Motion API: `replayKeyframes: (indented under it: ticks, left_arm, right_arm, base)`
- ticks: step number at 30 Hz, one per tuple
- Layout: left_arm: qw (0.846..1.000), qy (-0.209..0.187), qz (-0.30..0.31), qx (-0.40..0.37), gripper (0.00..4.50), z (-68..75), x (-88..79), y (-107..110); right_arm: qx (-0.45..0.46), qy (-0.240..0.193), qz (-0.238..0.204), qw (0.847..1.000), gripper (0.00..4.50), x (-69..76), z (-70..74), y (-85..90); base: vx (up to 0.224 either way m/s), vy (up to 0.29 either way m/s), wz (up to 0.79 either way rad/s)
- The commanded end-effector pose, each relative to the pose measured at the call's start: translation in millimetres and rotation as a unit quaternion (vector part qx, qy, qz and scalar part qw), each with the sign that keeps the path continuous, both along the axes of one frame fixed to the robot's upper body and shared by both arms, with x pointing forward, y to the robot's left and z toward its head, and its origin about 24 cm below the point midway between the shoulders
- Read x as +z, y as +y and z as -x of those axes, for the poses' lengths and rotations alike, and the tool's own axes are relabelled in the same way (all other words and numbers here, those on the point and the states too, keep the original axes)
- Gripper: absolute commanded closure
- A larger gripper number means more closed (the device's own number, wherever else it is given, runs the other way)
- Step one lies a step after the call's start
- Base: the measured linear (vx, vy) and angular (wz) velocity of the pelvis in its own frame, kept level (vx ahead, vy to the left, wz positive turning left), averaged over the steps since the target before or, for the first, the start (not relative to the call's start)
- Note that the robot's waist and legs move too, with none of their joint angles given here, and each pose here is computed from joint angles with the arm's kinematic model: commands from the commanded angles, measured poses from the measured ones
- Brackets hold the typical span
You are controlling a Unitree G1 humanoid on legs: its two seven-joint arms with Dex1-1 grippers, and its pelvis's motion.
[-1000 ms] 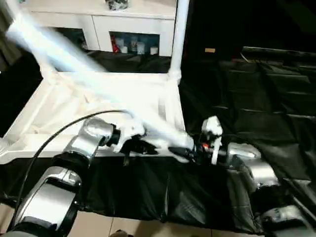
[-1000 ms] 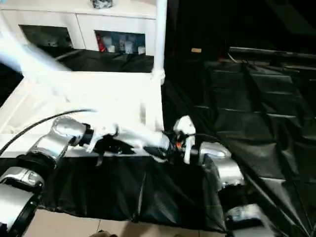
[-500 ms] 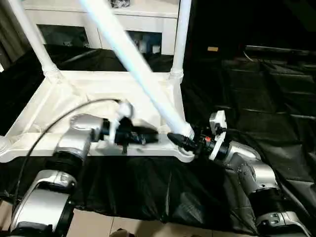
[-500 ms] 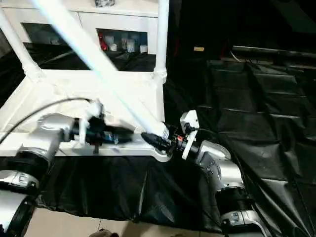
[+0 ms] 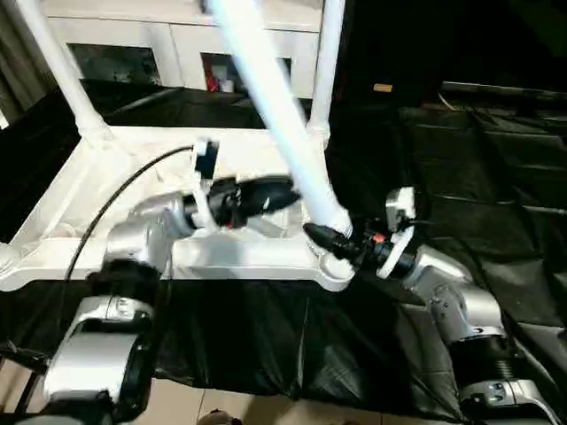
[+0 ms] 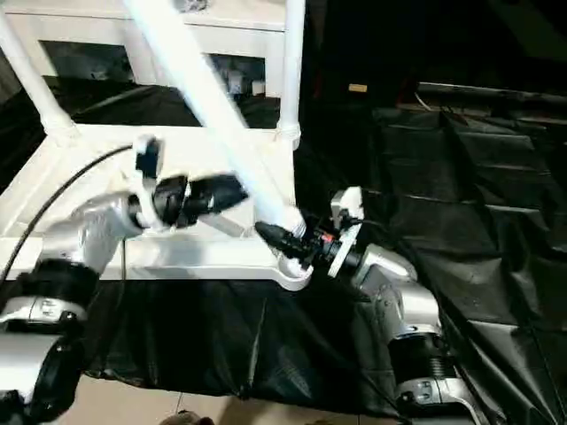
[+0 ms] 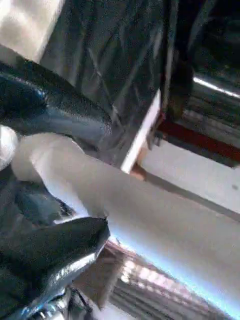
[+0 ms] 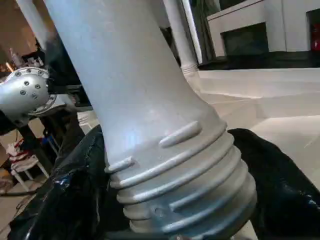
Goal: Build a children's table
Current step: Insert table leg to table base
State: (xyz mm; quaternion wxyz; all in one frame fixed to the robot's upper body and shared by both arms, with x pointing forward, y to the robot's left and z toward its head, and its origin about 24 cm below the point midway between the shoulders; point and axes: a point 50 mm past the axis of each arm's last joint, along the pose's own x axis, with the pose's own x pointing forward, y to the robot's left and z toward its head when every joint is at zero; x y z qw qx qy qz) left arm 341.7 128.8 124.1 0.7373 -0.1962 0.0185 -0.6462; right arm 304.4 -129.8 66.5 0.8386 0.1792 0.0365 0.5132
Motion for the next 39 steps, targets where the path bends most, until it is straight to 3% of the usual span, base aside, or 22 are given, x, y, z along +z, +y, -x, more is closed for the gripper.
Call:
replayKeyframes:
  ticks: [1, 8, 13, 18, 23, 31, 38, 39]
  left_arm:
    - [1.000, -0.022, 0.017, -0.013, 1.32, -0.4, 15.1, -8.0]
    - [0.996, -0.077, -0.043, -0.010, 0.94, 1.7, 10.2, -25.4]
    - [0.998, -0.063, -0.008, 0.012, 0.94, -3.4, 19.1, -27.4]
    - [0.998, -0.053, 0.035, 0.016, 1.50, -4.7, 28.6, -26.7]
    - [0.997, -0.046, 0.055, 0.013, 1.68, -3.6, 31.5, -29.7]
    - [0.998, -0.040, -0.015, 0.046, 2.42, -6.1, 21.4, -41.3]
    - [0.992, -0.015, -0.056, 0.114, 2.55, -13.1, 22.2, -43.7]
    - [0.991, -0.019, -0.063, 0.117, 2.55, -12.9, 22.6, -43.6]
  right_arm:
    - [0.011, -0.004, 0.001, 1.000, 1.26, 3.8, 1.3, 5.1]
    - [0.033, 0.016, 0.011, 0.999, 1.26, 2.6, 5.9, 8.4]
    - [0.031, 0.018, 0.004, 0.999, 1.26, 2.6, 8.6, 7.3]
    - [0.028, 0.018, 0.000, 0.999, 1.30, 3.6, 9.0, 9.0]
    - [0.026, 0.019, -0.002, 0.999, 1.33, 4.4, 9.3, 9.5]
    - [0.023, 0.018, -0.003, 1.000, 1.33, 6.9, 9.9, 10.5]
    - [0.004, 0.015, 0.004, 1.000, 1.33, 10.7, 7.5, 9.2]
    - [0.000, 0.016, -0.001, 1.000, 0.77, 12.1, 6.7, 9.1]
  base:
    - [0.000, 0.000, 0.00]
    - [0.000, 0.000, 0.00]
    - [0.000, 0.000, 0.00]
    - [0.000, 0.000, 0.00]
    - [0.000, 0.000, 0.00]
    - [0.000, 0.000, 0.00]
    - [0.000, 0.000, 0.00]
    - [0.000, 0.000, 0.00]
